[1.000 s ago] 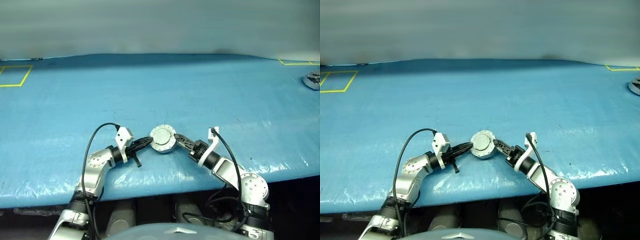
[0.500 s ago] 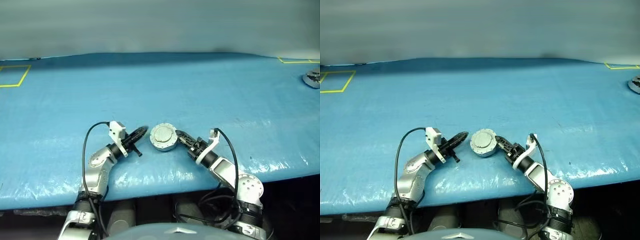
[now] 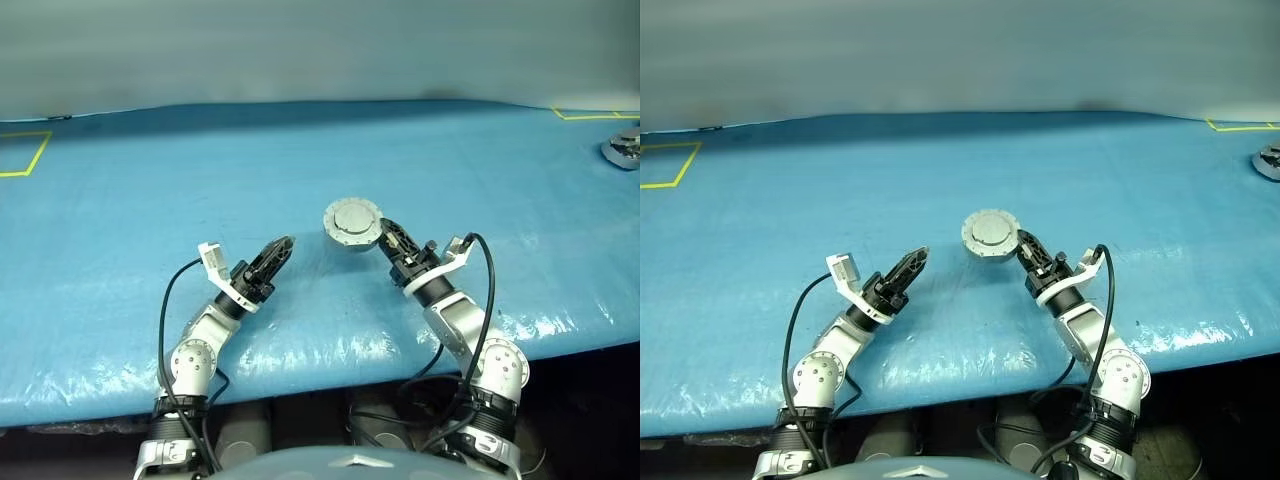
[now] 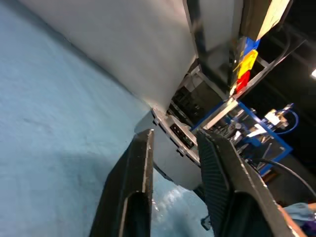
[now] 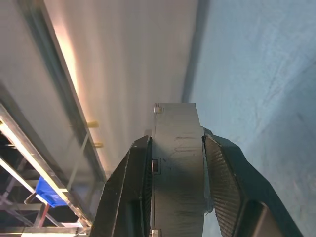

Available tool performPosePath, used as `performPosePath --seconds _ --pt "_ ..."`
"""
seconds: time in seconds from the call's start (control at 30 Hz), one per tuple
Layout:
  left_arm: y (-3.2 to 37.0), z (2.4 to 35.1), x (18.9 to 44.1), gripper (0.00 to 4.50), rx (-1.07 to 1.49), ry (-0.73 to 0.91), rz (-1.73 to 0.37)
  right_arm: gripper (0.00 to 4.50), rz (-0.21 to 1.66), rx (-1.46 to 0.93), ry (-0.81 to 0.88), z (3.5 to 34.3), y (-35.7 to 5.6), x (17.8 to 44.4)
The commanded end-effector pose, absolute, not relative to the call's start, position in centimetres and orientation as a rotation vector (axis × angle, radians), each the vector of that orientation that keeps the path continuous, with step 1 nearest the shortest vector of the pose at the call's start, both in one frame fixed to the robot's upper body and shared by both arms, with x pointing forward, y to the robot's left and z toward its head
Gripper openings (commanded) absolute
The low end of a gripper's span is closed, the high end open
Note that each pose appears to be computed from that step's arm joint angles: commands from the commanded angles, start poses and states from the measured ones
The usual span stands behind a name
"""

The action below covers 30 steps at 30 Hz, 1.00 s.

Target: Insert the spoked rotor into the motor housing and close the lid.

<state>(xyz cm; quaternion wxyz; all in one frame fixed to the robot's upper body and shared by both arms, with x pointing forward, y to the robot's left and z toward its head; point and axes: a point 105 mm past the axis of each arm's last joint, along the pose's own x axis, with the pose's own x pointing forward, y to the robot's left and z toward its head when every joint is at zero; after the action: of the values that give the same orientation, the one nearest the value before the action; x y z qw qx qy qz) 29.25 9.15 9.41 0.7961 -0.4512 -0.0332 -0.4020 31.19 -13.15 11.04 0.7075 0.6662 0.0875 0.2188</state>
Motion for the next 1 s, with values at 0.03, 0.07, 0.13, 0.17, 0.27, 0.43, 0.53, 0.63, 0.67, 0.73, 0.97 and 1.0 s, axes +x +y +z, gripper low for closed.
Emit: performPosePath --seconds 0.03,0.07,0.13,0.17,0.27,0.43,0.53,0.63,0.67,0.73,0.97,1.0 --pt "9.1 11.7 29.3 3.27 -1.050 -0.168 -0.886 1.25 0.662 1.485 0.057 16.2 -12.1 30.8" --pt "8.9 11.8 29.4 3.59 -1.082 -0.170 -0.889 1.25 0.674 1.484 0.051 16.6 -12.0 30.7" --pt "8.6 12.1 29.3 4.31 -1.123 -0.164 -0.904 1.25 0.694 1.485 0.047 17.2 -11.7 30.6" --pt "8.3 12.3 29.2 4.47 -1.145 -0.163 -0.920 1.25 0.703 1.483 0.046 17.4 -11.5 30.5" --pt "7.9 12.5 29.1 4.47 -1.189 -0.157 -0.935 1.25 0.719 1.463 0.053 17.6 -11.2 30.3" --pt "7.6 12.9 29.2 4.47 -1.259 -0.151 -0.950 1.25 0.740 1.421 0.099 17.0 -10.4 29.8" --pt "7.4 13.0 29.5 4.47 -1.321 -0.149 -0.951 1.25 0.740 1.404 0.117 16.6 -10.2 29.7" --pt "6.5 12.8 29.4 4.47 -1.329 -0.100 -0.989 1.25 0.747 1.399 0.128 16.4 -9.9 29.6" --pt "6.1 12.7 29.3 4.47 -1.333 -0.082 -1.002 1.25 0.753 1.399 0.127 16.5 -9.8 29.5" --pt "5.8 12.5 29.2 4.47 -1.344 -0.055 -1.016 1.25 0.767 1.398 0.123 16.7 -9.7 29.4" --pt "4.9 11.6 29.0 4.47 -1.357 0.017 -1.020 1.25 0.798 1.379 0.129 16.8 -9.1 29.0" --pt "4.9 11.5 29.0 4.47 -1.359 0.016 -1.018 1.25 0.801 1.377 0.130 16.8 -9.1 29.0"
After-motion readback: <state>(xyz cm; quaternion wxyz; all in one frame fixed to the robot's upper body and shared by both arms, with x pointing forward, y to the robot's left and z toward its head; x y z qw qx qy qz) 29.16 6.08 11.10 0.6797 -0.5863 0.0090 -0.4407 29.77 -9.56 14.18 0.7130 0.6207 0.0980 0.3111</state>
